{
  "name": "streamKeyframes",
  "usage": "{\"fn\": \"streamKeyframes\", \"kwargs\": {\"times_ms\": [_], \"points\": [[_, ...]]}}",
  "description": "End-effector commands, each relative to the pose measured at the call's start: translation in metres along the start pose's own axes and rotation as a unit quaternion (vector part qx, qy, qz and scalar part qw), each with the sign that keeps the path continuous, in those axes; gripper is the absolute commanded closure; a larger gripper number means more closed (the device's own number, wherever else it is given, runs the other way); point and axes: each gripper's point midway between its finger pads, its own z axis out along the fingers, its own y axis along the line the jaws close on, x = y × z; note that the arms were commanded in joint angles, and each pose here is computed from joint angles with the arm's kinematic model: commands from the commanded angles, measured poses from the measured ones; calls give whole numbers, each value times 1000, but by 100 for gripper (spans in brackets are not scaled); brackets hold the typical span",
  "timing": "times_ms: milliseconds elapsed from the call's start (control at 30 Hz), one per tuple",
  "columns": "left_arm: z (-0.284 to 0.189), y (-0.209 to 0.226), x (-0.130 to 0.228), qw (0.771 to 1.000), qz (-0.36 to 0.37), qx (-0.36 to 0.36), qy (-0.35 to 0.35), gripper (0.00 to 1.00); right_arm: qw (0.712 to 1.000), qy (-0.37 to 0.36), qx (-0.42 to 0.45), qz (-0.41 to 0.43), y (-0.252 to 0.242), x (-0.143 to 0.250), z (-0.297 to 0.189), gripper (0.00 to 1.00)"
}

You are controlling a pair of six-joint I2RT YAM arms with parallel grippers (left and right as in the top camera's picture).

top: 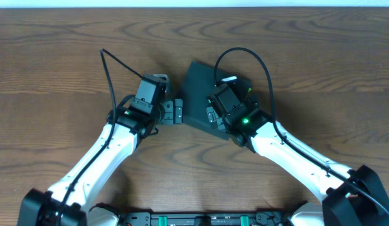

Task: Pack container
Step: 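Push the closed box with both grippers to straighten it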

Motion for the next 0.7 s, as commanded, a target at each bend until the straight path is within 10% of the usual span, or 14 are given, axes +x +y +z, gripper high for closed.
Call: {"fn": "streamKeyframes", "kwargs": {"times_ms": [0, 667], "points": [[18, 12, 3, 999, -21, -32, 6, 5, 1000, 30, 2, -8, 1, 16, 10, 1], [7, 13, -10, 998, -39, -48, 0, 5, 999, 23, 0, 43, -3, 8, -5, 1]]}}
